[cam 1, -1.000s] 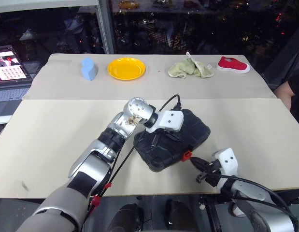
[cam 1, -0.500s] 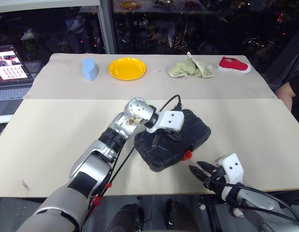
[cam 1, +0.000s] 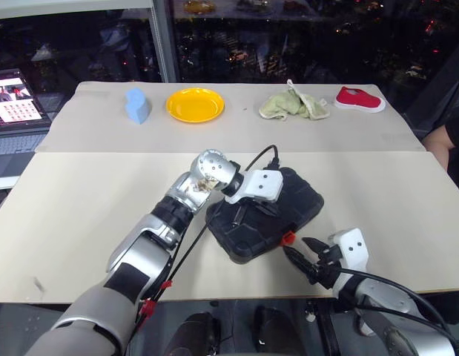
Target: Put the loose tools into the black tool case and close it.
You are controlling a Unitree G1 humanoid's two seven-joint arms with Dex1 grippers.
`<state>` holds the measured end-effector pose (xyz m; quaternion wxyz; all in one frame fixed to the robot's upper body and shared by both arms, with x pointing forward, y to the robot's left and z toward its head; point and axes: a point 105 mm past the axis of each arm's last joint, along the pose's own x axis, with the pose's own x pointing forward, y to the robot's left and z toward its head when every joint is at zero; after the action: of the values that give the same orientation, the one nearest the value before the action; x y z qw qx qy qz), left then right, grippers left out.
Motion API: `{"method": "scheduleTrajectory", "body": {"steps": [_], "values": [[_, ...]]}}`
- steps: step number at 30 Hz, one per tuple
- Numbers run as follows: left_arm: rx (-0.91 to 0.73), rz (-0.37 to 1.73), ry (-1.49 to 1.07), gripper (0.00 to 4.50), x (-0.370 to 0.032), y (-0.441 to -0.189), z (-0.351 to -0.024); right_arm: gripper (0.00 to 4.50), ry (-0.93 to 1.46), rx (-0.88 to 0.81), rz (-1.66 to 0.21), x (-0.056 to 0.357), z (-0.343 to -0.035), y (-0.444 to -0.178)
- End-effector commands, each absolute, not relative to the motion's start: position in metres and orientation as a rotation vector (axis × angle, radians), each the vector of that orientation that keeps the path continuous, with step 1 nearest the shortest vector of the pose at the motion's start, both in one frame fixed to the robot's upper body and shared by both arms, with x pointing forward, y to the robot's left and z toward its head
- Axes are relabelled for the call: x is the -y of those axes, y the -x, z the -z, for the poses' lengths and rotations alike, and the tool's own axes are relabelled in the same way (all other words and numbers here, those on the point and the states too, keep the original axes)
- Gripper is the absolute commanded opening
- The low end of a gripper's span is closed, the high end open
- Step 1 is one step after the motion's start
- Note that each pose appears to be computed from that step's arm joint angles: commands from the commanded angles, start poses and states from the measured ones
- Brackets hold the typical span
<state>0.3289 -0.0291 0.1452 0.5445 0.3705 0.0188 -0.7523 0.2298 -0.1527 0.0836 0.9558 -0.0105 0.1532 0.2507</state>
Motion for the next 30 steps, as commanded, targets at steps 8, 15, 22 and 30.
{"method": "scheduleTrajectory", "body": {"steps": [8,15,22,30], "values": [[-0.131,1.764,-0.923,0.14,0.023,-0.335,-0.133,3.03,0.020,-0.247,-0.549,0.143,-0.096,-0.238],[-0.128,1.759,-0.927,0.14,0.023,-0.336,-0.134,1.93,0.050,-0.236,-0.570,0.142,-0.097,-0.236],[-0.138,1.766,-0.943,0.14,0.021,-0.335,-0.128,1.27,0.088,-0.196,-0.592,0.141,-0.104,-0.232],[-0.137,1.767,-0.951,0.14,0.021,-0.335,-0.127,1.27,0.111,-0.196,-0.602,0.145,-0.109,-0.225]]}}
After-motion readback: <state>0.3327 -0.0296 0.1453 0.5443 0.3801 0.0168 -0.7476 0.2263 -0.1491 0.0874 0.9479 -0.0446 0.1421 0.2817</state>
